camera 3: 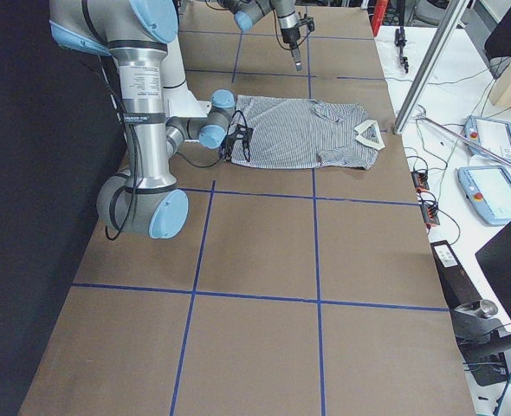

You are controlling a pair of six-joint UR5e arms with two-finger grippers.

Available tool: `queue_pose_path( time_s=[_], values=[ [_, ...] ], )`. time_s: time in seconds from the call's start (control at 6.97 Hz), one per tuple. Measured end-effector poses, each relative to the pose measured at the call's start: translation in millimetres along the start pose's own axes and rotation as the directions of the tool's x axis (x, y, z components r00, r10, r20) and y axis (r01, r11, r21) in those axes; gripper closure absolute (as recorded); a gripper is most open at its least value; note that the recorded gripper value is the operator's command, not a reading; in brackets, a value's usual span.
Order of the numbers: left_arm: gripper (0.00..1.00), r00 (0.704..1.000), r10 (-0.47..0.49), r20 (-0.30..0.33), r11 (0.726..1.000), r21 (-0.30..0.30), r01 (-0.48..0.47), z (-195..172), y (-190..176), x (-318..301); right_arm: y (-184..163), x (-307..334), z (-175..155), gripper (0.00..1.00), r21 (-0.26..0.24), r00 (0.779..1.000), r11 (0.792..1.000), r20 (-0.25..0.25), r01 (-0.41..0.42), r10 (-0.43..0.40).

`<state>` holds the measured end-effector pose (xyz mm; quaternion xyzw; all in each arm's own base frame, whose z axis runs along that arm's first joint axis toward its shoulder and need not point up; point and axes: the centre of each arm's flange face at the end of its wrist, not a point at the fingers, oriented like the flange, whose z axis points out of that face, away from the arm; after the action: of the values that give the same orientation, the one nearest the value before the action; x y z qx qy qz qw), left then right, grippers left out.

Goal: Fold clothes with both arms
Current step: 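Move both grippers to the shirt hem nearest the robot, then grasp both hem corners with the left and right grippers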

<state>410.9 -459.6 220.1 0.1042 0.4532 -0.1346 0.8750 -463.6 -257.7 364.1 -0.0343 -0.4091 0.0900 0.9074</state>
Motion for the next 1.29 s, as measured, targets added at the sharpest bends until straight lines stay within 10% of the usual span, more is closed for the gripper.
queue_pose_path(
  time_s=[0.72, 1.29],
  values=[
    [0.04, 0.964, -0.217, 0.156, 0.968, -0.092, 0.233, 56, 215, -24, -6, -13, -33, 1.0, 0.019, 0.997, 1.0, 0.073, 0.003, -0.005],
    [0.16, 0.951, -0.208, 0.228, 0.971, -0.072, 0.229, 86, 248, -34, -10, -15, -37, 1.0, 0.025, 0.997, 1.0, 0.083, -0.001, -0.001]
  ],
)
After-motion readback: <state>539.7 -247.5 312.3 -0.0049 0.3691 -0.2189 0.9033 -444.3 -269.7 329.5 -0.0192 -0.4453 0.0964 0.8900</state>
